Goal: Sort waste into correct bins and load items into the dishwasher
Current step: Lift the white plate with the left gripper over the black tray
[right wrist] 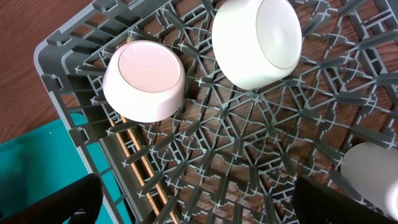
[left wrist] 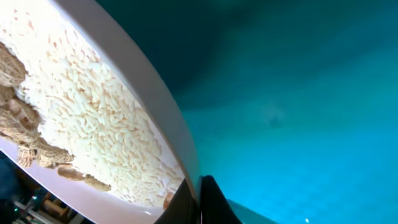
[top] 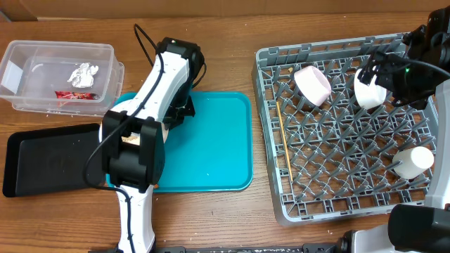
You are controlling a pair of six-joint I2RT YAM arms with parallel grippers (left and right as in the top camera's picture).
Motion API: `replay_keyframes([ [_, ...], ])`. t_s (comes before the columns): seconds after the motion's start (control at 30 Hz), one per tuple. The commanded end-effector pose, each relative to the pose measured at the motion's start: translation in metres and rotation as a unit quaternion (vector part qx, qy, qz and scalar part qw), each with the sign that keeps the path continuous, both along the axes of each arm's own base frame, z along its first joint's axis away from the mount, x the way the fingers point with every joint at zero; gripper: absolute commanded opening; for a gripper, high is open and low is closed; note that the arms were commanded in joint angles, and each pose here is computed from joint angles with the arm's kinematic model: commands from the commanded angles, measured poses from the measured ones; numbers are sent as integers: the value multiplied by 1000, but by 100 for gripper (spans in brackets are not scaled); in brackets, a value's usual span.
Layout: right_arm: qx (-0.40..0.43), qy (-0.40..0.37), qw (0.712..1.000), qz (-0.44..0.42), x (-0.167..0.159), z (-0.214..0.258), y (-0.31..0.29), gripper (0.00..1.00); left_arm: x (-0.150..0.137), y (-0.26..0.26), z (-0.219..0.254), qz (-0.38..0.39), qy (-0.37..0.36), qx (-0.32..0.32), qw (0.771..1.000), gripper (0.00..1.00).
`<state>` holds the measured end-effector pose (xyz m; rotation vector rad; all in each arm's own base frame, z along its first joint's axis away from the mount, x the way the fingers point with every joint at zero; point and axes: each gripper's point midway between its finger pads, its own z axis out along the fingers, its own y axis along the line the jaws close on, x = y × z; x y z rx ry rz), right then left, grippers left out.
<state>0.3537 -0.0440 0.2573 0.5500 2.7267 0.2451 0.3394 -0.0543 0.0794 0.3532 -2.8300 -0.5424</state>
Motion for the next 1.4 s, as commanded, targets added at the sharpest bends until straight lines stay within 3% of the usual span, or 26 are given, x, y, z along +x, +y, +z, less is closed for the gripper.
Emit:
replay_keyframes([
  [0.0, 2, -2, 1000, 4, 1, 1, 2, 100, 5, 5, 20, 2, -23, 1, 1000, 4],
  [0.43, 1, -2, 1000, 5, 1, 1, 2, 100, 6, 56, 85, 45, -107, -99, 988, 4],
  [0.7, 2, -2, 1000, 5, 1, 1, 2, 100, 16, 107, 88, 67, -144, -173, 972, 4],
  [1.0, 1, -2, 1000, 5, 1, 0, 2, 100, 29, 153, 91, 97, -211, -245, 941, 4],
  [1.37, 1, -1, 1000, 5, 0, 0, 2, 100, 32, 174, 108, 138, -278, -353, 882, 4],
])
